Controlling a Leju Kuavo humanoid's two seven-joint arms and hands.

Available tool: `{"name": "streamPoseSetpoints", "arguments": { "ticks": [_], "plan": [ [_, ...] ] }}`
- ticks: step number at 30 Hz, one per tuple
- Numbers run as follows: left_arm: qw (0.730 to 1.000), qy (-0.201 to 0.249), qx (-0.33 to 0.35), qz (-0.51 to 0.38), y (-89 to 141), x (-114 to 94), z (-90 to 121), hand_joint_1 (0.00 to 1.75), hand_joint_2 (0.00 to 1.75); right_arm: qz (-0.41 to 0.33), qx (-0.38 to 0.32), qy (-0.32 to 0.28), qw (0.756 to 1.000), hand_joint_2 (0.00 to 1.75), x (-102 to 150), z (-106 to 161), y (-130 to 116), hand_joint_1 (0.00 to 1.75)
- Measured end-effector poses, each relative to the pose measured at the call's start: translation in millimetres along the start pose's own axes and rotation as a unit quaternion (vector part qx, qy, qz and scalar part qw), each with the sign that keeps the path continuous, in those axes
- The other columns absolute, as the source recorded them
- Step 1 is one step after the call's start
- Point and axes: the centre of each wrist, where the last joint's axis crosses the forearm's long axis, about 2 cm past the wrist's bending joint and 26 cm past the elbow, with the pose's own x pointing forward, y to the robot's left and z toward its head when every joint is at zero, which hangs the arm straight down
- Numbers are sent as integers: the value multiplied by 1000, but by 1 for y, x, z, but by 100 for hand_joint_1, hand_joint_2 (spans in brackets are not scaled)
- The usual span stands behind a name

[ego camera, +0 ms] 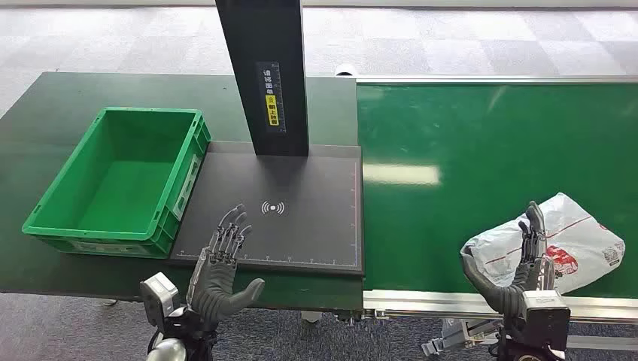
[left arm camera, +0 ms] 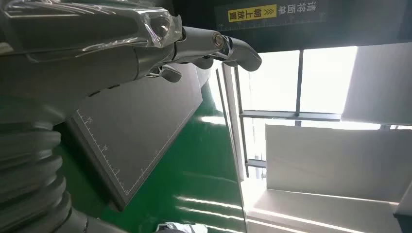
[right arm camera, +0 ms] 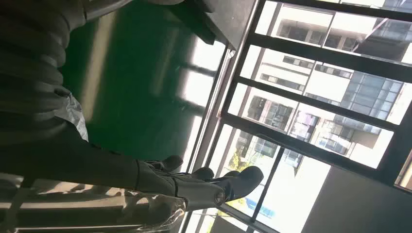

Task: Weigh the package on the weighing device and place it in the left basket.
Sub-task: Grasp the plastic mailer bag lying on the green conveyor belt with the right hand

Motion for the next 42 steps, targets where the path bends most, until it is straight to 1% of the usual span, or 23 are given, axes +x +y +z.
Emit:
{"name": "streamPoseSetpoints", "arguments": {
  "ticks": [8,10,13,15,16,18,20,22,23,26,30,33,35,37,39,42],
  "plan": [
    [1000,1,-3,0,-2,0,0,0,175,9,11,10,1000,175,-2,0,2,0],
    [1000,2,-4,-1,-2,0,-1,0,175,-1,21,14,1000,175,-3,-1,5,0],
    [1000,4,-6,-4,-2,-1,-3,0,175,-8,52,19,998,175,-4,-1,16,0],
    [1000,5,-6,-7,-3,-2,-4,0,175,19,63,35,997,175,-5,-2,23,0],
    [1000,5,-5,-7,-3,-2,-4,0,175,60,56,55,995,175,-6,-2,24,0],
    [1000,6,-2,-9,-3,-2,-4,0,175,176,15,96,980,175,-12,-2,16,0],
    [1000,9,1,-11,-2,-2,-3,0,175,277,-31,115,954,175,-17,0,2,0],
    [1000,12,4,-12,-1,-2,-3,0,175,331,-49,130,933,175,-22,1,-11,0],
    [1000,13,5,-13,0,-2,-3,0,175,347,-53,139,926,175,-24,2,-15,0],
    [1000,15,9,-14,1,-1,-2,0,175,368,-63,163,913,175,-29,2,-27,0],
    [1000,17,14,-12,1,-2,-1,0,175,377,-71,181,906,175,-32,2,-37,0],
    [1000,15,17,-10,1,-2,0,0,175,390,-61,201,897,175,-34,1,-40,0],
    [1000,13,20,-7,1,-3,2,0,175,401,-46,216,889,175,-37,-6,-43,0],
    [1000,15,21,-2,1,-4,3,0,175,413,-29,240,878,175,-42,-19,-51,0],
    [1000,23,18,4,0,-5,4,0,175,426,-14,269,864,175,-50,-31,-65,0],
    [999,32,11,7,-3,-7,4,0,175,444,24,332,832,175,-69,-41,-90,0]
  ]
}}
